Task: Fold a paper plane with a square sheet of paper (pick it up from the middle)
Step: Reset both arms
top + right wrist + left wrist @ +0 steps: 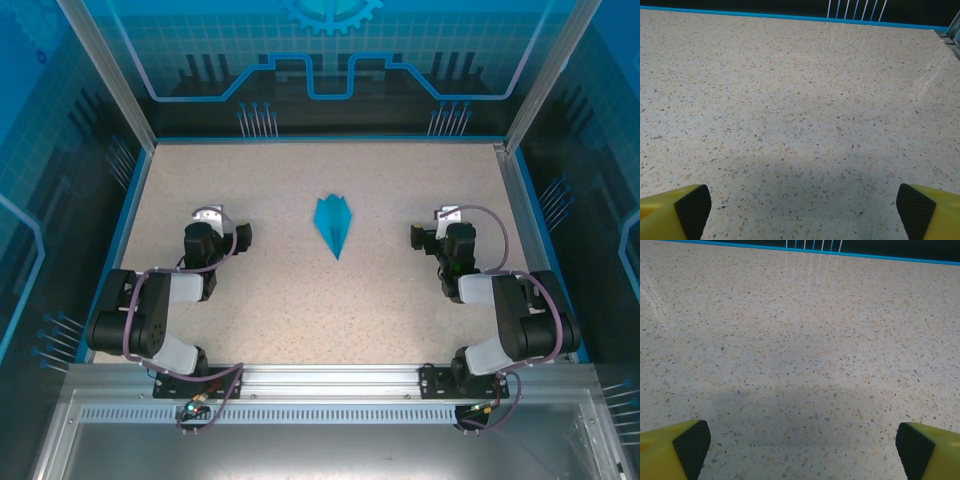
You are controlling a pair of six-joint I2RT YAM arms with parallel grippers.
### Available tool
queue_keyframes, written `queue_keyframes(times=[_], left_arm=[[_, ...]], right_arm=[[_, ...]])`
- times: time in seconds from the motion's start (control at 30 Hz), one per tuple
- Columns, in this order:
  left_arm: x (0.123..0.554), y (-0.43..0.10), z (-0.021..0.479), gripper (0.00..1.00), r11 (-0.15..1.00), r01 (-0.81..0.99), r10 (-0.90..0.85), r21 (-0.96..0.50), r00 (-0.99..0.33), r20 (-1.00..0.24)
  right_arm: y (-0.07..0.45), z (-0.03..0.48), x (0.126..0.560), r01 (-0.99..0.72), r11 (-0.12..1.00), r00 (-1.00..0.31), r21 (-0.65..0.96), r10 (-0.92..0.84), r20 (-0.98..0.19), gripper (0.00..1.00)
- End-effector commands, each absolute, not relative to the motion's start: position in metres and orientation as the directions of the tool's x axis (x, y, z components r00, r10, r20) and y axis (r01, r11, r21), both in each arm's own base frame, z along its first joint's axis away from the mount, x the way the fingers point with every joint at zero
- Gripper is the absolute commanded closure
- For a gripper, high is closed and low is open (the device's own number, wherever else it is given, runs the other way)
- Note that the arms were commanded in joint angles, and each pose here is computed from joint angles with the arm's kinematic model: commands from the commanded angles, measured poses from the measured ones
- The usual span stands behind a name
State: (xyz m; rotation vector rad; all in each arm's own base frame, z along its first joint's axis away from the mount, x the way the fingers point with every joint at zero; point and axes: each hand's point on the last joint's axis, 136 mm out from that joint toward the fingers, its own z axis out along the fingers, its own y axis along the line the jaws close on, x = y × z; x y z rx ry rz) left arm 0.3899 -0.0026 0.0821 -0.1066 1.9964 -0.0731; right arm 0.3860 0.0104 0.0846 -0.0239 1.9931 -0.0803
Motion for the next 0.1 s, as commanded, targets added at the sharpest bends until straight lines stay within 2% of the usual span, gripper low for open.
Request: queue_keyframes(times=[0.0, 0.07], left_arm=[[0.3980, -0.0060, 0.0909, 0.01, 0.996, -0.010, -0.087, -0.091, -0.392, -0.916], [0.3979, -0.0063, 0.0911, 0.02, 0.996, -0.008, -0.087, -0.091, -0.391, -0.916]], right_arm=[[0.0101, 0.0954, 0.3943, 0.016, 0.998, -0.374, -0.069, -0.058, -0.925, 0.01], [0.0104, 0.0954, 0.3943, 0.014, 0.997, -0.374, -0.070, -0.060, -0.925, 0.00]])
